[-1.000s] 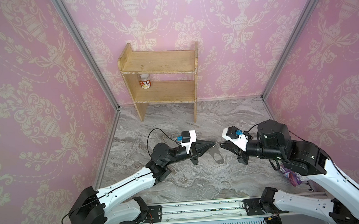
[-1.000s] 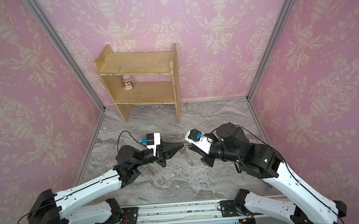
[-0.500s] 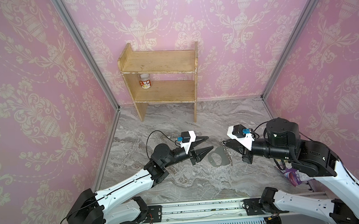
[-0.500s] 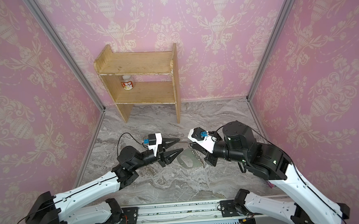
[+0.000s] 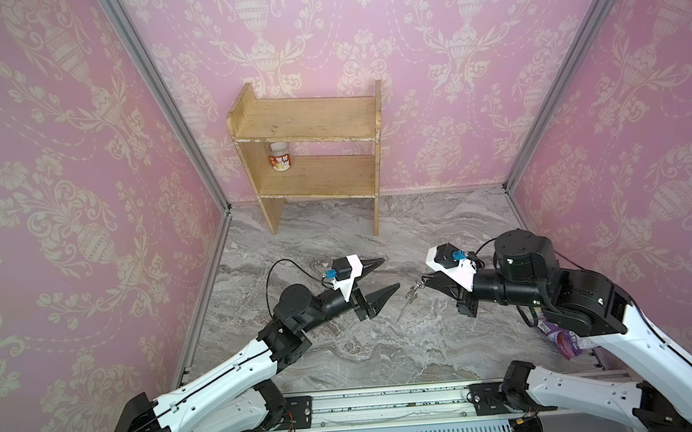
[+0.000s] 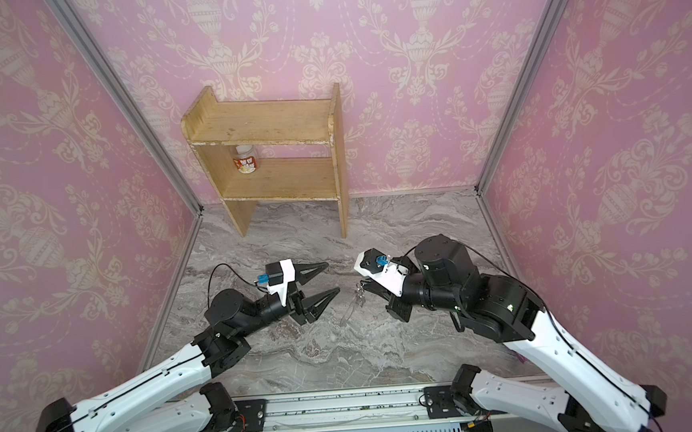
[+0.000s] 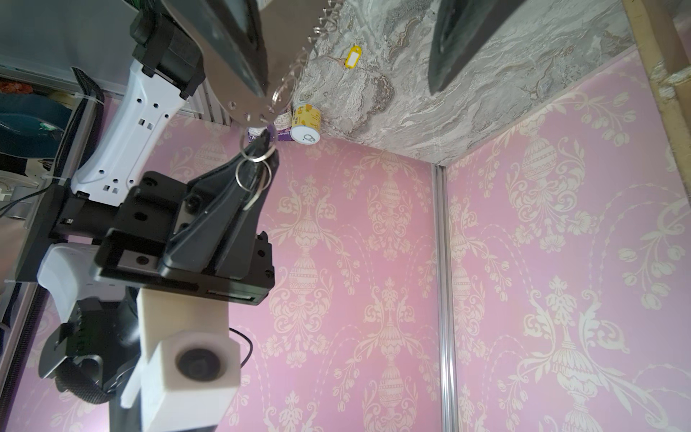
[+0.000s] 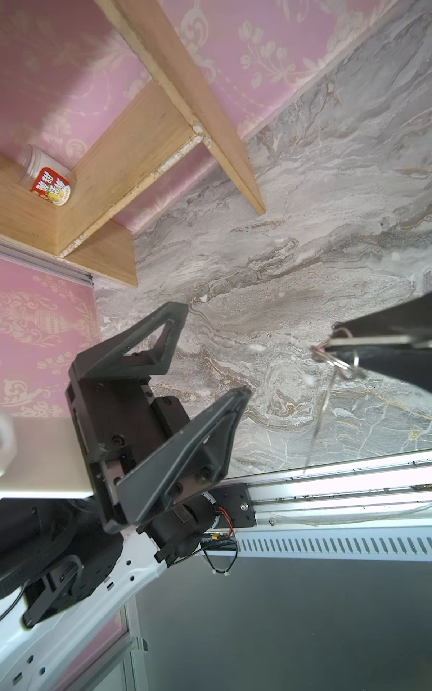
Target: Put the keys on the keyring
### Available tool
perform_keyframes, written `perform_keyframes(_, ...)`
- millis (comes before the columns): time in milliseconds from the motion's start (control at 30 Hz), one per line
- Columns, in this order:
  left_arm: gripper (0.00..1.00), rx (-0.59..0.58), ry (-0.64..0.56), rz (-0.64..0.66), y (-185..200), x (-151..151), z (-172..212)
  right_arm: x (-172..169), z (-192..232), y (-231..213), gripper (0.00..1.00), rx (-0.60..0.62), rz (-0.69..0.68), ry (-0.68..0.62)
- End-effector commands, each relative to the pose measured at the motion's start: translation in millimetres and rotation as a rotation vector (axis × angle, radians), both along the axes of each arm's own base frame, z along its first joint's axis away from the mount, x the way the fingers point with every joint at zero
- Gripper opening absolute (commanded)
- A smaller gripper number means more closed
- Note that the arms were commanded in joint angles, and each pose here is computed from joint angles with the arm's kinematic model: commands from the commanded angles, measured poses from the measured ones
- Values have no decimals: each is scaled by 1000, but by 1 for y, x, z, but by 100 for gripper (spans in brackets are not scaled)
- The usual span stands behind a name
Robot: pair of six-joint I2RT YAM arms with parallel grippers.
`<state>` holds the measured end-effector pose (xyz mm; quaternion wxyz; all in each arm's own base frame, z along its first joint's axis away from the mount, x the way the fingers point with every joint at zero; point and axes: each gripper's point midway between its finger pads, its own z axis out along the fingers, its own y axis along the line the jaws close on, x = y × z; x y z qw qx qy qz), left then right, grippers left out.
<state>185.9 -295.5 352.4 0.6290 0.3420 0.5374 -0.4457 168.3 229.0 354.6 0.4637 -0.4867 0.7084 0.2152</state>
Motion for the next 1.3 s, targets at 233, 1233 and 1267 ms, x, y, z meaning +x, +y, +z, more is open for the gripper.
perform_keyframes(233,73,91,-3,158,29,8,-18,7,-28,37,0,86,47,114)
perform_keyframes(1233,77,271,125,167,40,2,-92,20,-29,75,0,109,128,148)
perform_keyframes(1267,77,280,113,180,41,4,-94,18,-26,74,0,111,135,144)
